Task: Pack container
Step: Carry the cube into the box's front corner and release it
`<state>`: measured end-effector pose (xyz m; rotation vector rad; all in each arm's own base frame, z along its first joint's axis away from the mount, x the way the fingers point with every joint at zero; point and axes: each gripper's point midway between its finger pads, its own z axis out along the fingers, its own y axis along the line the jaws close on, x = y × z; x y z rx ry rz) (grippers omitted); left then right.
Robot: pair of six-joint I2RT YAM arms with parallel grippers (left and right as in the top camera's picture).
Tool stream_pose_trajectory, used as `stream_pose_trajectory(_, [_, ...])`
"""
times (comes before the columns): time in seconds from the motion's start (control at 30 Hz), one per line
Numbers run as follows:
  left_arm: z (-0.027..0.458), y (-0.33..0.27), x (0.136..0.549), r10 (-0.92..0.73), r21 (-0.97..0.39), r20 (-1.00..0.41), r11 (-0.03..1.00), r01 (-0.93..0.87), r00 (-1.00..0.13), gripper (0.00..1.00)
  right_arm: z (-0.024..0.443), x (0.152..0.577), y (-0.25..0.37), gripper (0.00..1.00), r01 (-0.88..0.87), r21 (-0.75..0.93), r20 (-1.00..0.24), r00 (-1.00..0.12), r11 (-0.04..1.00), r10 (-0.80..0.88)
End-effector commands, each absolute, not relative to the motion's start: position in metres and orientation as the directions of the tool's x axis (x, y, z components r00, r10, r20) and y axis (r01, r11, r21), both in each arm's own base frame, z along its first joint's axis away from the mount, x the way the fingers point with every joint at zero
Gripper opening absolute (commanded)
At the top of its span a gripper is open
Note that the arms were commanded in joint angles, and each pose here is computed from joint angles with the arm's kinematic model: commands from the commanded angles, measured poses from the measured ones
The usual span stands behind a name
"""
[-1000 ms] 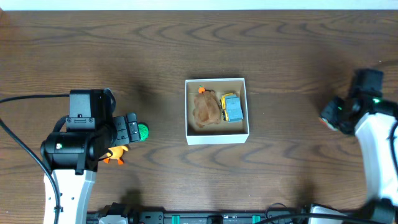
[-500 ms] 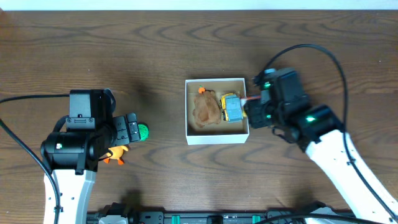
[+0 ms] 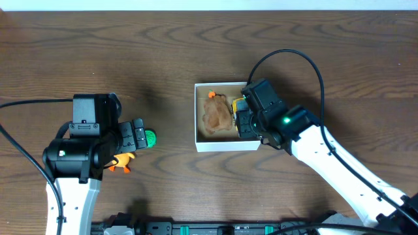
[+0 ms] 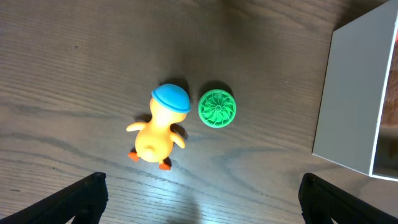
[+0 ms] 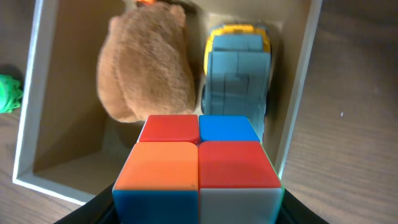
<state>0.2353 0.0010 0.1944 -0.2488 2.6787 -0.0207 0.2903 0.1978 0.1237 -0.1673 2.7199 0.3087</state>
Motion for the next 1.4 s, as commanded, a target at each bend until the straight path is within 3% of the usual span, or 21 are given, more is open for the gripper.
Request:
stream_pose_trajectory(0.0, [0.199,0.002,0.237,-0.188,-0.058,-0.443,0.982,-0.181,-0.877,0.98,0.119,0.291,0.197,0.42,-0.073,0.197,-0.372,-0.928,0.978,0.005])
stream_pose_trajectory(0.3, [0.199,0.002,0.237,-0.188,-0.058,-0.443,0.982,-0.181,-0.877,0.98,0.105,0.283,0.189,0.45,-0.002,0.165,-0.309,-0.95,0.986,0.05])
stream_pose_trajectory(0.63, [0.199,0.002,0.238,-0.188,-0.058,-0.444,0.982,-0.181,-0.876,0.98,0.104,0.281,0.189,0.71,-0.002,0.163,-0.303,-0.952,0.987,0.048])
stream_pose_trajectory(0.93, [0.199,0.002,0.237,-0.188,-0.058,-0.443,0.982,-0.181,-0.877,0.98,0.105,0.283,0.19,0.68,-0.004,0.169,-0.307,-0.95,0.986,0.048])
stream_pose_trajectory(1.17, [0.199,0.002,0.237,-0.188,-0.058,-0.443,0.982,-0.181,-0.877,0.98,0.145,0.322,0.198,0.67,-0.14,0.129,-0.496,-0.866,0.982,-0.059])
stream_pose_trajectory(1.27, [0.199,0.002,0.237,-0.188,-0.058,-0.443,0.982,-0.181,-0.877,0.98,0.181,0.345,0.171,0.71,-0.046,0.056,-0.567,-0.823,0.997,-0.006])
stream_pose_trajectory(1.37, [0.199,0.002,0.237,-0.188,-0.058,-0.443,0.982,-0.181,-0.877,0.98,0.218,0.356,0.117,0.79,0.181,0.005,-0.61,-0.779,0.984,0.146])
